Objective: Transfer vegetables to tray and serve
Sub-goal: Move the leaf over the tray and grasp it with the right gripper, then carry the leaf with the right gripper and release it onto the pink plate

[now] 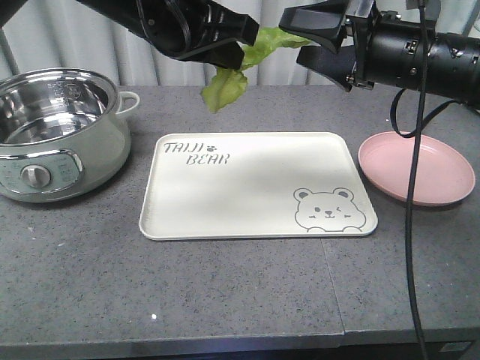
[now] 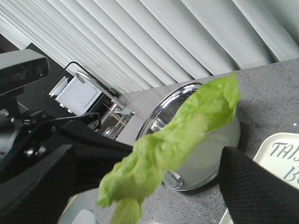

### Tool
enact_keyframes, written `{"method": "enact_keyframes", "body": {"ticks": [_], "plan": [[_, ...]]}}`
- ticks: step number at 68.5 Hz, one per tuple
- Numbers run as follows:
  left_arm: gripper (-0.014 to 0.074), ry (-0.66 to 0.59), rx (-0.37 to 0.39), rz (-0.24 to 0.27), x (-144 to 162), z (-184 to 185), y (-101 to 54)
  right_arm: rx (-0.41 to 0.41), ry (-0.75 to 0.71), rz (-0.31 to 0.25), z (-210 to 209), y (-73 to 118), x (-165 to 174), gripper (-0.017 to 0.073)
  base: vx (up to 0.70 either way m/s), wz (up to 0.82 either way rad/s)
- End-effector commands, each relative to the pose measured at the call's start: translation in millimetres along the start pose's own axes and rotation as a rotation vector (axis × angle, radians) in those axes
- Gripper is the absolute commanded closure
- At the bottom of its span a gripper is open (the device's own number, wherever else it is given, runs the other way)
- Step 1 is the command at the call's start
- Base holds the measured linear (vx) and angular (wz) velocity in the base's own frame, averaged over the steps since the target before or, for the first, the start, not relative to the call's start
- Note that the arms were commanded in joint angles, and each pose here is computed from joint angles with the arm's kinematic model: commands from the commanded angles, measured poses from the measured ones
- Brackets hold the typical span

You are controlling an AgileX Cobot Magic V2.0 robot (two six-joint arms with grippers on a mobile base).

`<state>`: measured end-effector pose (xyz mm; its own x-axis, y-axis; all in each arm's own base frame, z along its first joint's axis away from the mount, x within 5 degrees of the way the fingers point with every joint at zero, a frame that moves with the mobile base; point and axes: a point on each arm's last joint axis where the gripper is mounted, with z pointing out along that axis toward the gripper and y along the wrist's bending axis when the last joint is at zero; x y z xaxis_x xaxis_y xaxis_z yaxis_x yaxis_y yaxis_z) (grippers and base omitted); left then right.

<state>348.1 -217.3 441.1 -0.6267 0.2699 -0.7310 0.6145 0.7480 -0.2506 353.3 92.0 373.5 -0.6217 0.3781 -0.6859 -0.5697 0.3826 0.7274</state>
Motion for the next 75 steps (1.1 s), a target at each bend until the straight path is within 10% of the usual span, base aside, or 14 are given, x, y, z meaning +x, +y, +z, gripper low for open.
{"method": "enact_keyframes", "body": {"ticks": [1,16,32,52,75], "plan": [[0.0601,-0.140,0.046,0.031,-12.9,-32.4,-23.3,-0.109,-0.112,0.018,-7.4,29.4,-18.6,-0.0034,0.00,0.00],[0.0601,-0.134,0.066,0.045,-11.6,-30.2,-32.8,-0.109,-0.111,0.017,-7.4,29.5,-18.6,0.0102,0.00,0.00],[0.0601,-0.131,0.071,0.048,-11.1,-29.7,-35.1,-0.107,-0.113,-0.016,-7.4,29.4,-18.6,0.0568,0.00,0.00],[0.0555,-0.129,0.071,0.048,-10.9,-29.6,-35.1,-0.112,-0.111,-0.041,-7.4,30.0,-18.2,0.0569,0.00,0.00],[0.0169,-0.158,0.079,0.063,-12.2,-44.2,-39.5,-0.097,-0.068,-0.073,-7.4,28.9,-14.4,0.0565,0.00,0.00]]}}
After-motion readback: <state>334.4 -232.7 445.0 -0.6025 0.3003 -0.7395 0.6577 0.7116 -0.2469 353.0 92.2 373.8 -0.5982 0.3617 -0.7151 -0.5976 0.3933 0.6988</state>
